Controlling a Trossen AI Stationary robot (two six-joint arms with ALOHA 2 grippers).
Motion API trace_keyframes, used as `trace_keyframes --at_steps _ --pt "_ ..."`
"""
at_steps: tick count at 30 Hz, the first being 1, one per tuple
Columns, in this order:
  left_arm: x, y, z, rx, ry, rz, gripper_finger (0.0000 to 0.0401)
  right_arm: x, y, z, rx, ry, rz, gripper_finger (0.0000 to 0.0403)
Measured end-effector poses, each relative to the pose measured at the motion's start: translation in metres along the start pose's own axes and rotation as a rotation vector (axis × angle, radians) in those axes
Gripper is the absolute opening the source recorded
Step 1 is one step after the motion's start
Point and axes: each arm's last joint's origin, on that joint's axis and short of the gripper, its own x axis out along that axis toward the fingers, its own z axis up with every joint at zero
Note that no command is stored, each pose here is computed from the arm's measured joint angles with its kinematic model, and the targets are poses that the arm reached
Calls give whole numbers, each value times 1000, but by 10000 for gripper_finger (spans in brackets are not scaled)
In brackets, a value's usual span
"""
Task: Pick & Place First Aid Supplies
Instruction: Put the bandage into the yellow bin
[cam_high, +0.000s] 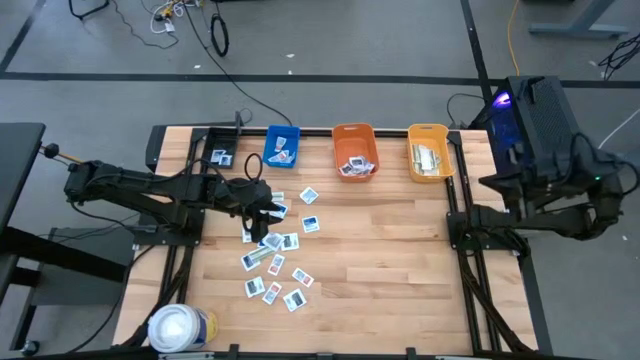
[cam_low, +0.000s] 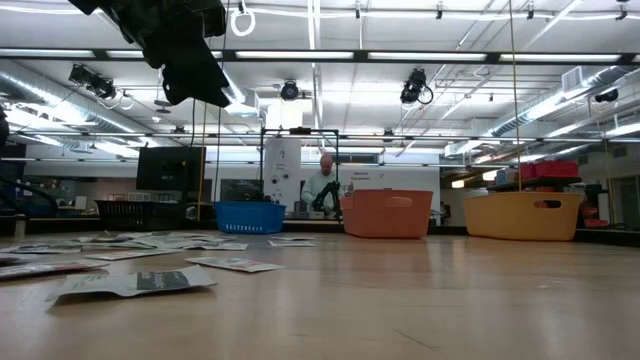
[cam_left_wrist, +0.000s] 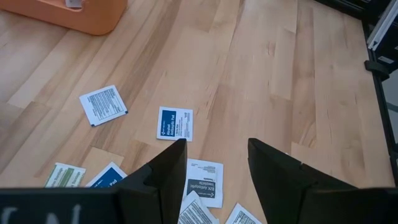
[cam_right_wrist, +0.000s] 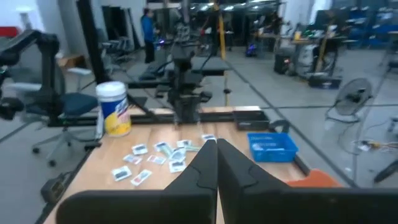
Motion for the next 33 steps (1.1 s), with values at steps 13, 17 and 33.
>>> trace_keyframes --at_steps 13,17,33 --pt "0 0 0 0 0 0 177 -6 -1 3 -55 -11 -42 18" --pt "0 0 0 0 0 0 177 -6 -1 3 -54 -11 -42 21" --pt "0 0 0 0 0 0 177 -5 -1 3 -54 -11 -42 22"
